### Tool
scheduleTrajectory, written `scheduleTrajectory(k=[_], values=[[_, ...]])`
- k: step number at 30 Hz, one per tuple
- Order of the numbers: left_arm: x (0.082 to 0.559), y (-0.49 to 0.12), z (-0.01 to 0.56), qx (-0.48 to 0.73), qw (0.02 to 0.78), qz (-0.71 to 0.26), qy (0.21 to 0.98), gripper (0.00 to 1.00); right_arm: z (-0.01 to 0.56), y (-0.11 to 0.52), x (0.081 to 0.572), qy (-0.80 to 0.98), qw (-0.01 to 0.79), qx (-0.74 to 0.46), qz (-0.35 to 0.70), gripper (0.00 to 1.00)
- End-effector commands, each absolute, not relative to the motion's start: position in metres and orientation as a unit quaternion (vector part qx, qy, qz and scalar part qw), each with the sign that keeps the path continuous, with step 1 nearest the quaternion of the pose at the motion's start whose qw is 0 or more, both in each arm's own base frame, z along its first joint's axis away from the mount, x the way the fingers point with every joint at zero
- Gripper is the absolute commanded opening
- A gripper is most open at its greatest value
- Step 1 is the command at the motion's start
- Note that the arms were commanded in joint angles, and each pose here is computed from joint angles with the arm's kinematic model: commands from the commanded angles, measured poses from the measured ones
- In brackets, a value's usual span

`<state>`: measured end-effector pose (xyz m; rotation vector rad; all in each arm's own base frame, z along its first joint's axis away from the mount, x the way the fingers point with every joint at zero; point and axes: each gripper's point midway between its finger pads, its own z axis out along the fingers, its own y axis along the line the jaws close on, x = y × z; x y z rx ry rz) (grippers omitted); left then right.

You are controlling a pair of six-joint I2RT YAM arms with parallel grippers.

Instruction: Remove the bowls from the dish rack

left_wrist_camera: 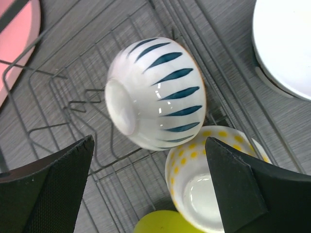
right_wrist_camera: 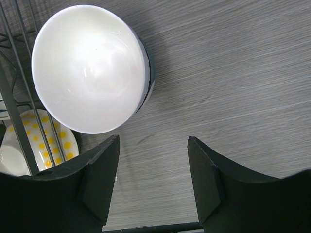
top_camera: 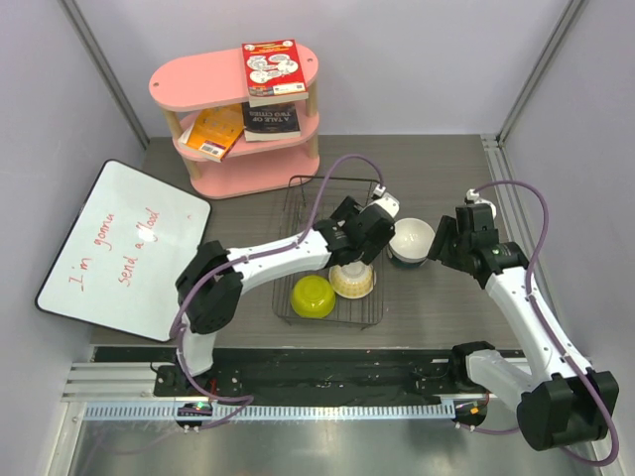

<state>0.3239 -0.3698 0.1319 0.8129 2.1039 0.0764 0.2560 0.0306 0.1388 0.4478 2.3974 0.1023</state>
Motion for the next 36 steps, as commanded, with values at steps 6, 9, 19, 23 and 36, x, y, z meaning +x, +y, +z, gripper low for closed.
scheduleTrajectory(k=[6,9,19,23,36], values=[[0.333,-0.393,0.125,0.330,0.437,0.022,0.836,0.96,0.144,0.031,0.268,0.919,0.358,0.162,0.042,0.63],[0.338,-0.392,0.119,0.335,0.437,0.035,0.834,0.96,0.142,0.032,0.268,0.919,0.357,0.161,0.045,0.63],[0.350,-0.398,0.114,0.329,0.454,0.052,0.826,0.94,0.141,0.031,0.269,0.921,0.355,0.157,0.042,0.63],[0.353,-0.392,0.113,0.325,0.466,0.066,0.821,0.93,0.138,0.033,0.267,0.922,0.351,0.158,0.047,0.63],[0.345,-0.379,0.098,0.323,0.464,0.067,0.822,0.30,0.137,0.036,0.265,0.923,0.348,0.157,0.055,0.63]])
